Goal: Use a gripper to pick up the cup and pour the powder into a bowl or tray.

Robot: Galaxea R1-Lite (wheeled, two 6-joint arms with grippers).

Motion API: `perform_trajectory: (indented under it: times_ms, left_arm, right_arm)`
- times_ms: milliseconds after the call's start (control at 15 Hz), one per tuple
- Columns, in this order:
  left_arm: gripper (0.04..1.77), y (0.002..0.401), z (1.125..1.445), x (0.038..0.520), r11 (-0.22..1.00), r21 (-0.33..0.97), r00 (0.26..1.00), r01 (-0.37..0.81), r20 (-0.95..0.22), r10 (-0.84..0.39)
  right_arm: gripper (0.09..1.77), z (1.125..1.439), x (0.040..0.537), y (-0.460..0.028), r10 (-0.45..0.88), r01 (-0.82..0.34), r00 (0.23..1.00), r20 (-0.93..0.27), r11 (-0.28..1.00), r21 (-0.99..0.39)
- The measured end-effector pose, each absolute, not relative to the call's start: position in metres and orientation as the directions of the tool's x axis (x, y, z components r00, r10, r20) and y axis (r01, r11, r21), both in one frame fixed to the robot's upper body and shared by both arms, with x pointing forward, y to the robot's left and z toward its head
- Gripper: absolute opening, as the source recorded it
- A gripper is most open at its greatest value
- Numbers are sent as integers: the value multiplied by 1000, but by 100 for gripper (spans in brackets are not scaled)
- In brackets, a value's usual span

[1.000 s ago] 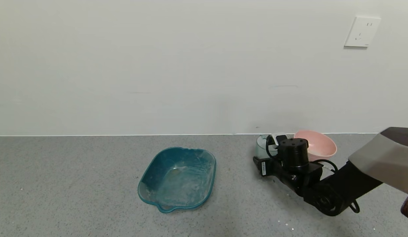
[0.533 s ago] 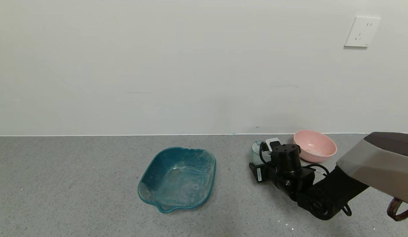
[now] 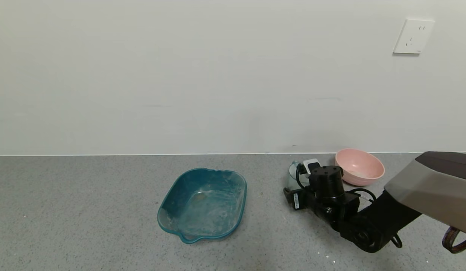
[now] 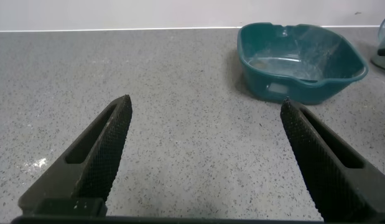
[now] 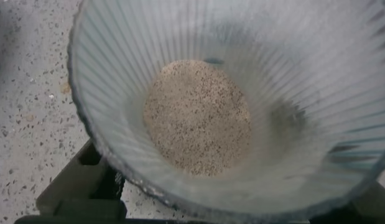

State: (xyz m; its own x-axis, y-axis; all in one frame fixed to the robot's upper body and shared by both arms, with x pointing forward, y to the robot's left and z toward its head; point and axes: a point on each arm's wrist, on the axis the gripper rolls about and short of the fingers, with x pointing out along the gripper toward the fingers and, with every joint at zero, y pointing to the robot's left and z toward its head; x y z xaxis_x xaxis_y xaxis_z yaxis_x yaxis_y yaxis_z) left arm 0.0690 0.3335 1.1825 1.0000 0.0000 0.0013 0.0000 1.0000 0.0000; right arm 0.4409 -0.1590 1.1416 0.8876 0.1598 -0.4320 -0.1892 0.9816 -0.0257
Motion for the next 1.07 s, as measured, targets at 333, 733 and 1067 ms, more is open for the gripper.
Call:
perform_trajectory:
  times_ms: [333, 733, 1067]
  left_arm:
    - [172, 334, 1182, 69, 1000, 0, 1000, 0, 1, 0]
    - [172, 334, 1182, 69, 1000, 0, 1000, 0, 1, 0]
    - [172, 334, 1182, 69, 1000, 0, 1000, 0, 1, 0]
  right_arm:
    - [163, 1147, 437, -158, 166, -198, 884, -436, 980, -27]
    - [167, 1170, 419, -166, 152, -211, 844, -515, 976, -58]
    - [169, 1223, 383, -182, 159, -240, 801, -577, 969, -67]
